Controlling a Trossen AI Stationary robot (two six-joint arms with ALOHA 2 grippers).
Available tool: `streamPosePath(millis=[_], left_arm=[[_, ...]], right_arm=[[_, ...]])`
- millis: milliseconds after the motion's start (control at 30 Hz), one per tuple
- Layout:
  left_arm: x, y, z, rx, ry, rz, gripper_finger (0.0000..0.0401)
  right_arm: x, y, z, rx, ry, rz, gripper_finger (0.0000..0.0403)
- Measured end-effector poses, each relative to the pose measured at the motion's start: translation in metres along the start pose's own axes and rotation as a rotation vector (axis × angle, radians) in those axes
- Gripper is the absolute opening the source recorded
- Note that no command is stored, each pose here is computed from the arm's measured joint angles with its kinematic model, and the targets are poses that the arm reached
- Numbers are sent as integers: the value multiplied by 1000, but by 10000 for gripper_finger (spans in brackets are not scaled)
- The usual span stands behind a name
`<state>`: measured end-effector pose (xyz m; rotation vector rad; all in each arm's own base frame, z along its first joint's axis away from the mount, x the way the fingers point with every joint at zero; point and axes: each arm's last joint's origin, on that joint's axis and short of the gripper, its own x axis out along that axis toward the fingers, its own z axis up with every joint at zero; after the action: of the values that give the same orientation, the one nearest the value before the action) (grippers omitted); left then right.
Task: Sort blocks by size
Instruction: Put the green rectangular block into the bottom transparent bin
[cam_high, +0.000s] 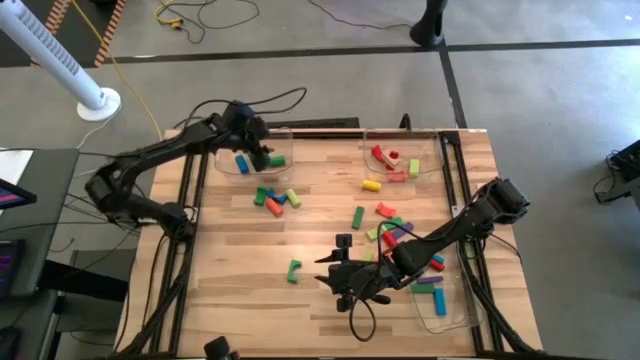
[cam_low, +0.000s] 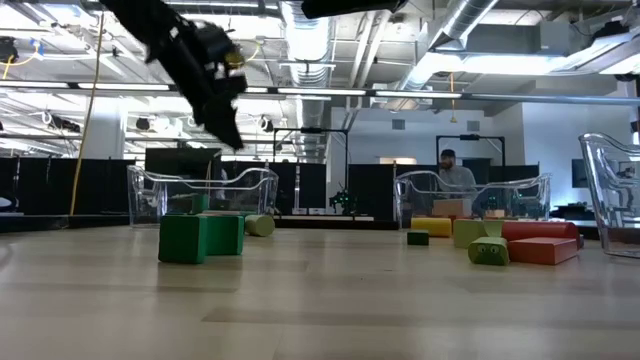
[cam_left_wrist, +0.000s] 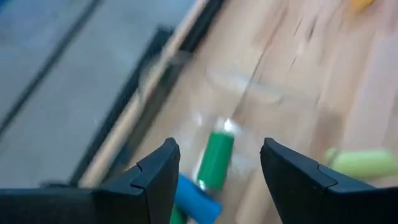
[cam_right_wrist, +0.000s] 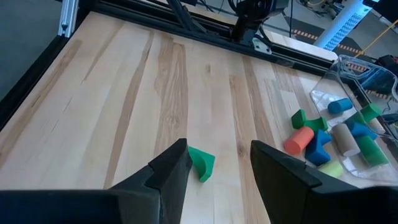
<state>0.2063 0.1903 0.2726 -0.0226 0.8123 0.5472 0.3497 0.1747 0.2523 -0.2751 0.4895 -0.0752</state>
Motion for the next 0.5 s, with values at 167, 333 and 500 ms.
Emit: streamPosePath(millis=[167, 333, 500], left_arm=[[-52, -16, 12, 6, -175, -4, 213], [-105, -48, 3, 25, -309, -183, 213], [-137, -86, -33, 74, -383, -388, 213]], right_arm=[[0, 0, -1, -8, 11, 0, 202], [0, 0, -2, -13, 19, 0, 202], [0, 0, -3, -20, 30, -1, 202]])
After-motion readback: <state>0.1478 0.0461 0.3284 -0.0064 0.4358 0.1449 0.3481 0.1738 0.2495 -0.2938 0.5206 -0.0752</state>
